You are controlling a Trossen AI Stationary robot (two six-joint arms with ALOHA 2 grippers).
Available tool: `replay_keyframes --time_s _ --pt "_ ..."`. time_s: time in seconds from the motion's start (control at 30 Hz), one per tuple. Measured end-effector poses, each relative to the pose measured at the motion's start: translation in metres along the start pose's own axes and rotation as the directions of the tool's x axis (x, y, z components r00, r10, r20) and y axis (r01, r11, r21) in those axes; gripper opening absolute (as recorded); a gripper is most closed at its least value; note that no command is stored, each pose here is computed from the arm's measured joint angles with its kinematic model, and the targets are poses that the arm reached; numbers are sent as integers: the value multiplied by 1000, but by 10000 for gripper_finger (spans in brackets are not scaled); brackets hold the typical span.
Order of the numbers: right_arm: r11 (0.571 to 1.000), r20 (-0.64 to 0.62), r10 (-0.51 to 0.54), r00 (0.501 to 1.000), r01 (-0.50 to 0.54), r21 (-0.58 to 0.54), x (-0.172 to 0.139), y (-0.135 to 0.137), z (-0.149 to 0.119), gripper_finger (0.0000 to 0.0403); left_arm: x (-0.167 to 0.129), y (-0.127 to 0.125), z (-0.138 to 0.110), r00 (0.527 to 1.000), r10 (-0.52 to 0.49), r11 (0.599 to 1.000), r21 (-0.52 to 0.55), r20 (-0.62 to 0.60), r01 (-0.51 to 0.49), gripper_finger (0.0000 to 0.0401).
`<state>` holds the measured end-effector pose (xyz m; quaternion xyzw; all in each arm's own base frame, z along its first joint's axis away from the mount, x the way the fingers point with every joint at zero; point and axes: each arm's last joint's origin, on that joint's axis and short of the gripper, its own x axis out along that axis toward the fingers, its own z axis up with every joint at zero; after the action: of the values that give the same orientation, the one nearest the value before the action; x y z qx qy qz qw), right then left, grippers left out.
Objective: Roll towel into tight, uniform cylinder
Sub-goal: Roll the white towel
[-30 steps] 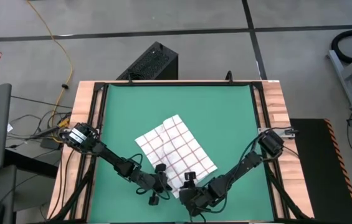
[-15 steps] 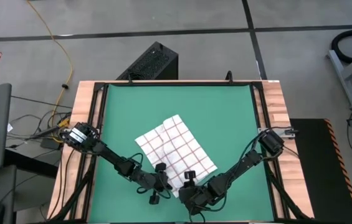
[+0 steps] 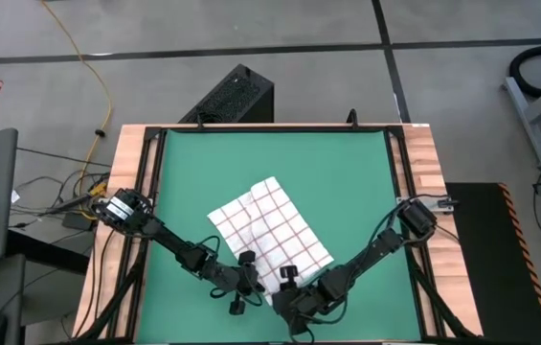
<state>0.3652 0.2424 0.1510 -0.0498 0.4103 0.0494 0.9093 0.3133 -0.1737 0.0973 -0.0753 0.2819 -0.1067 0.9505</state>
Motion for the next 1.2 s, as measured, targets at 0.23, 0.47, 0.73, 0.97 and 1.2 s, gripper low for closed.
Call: replay_keyframes --time_s 0.23,0.47,0.73,0.97,1.2 --pt "1000 -39 -27 999 27 1 3 -10 -1 145 0 0 0 1000 1 1000 -1 -1 -1 0" --pt "999 -50 -34 998 34 7 3 -10 -2 133 0 0 -1 1000 4 1000 0 -6 -4 0" --pt "999 -84 -48 995 50 22 3 -14 -3 19 0 2 0 1000 16 1000 -1 -4 -16 0" --pt "997 -74 -77 994 77 7 -4 -13 11 12 1 6 1 1000 28 1000 -7 -1 -28 0" --pt "993 -95 -115 989 113 -31 -19 -12 31 7 1 7 2 1000 29 1000 -7 -1 -29 0"
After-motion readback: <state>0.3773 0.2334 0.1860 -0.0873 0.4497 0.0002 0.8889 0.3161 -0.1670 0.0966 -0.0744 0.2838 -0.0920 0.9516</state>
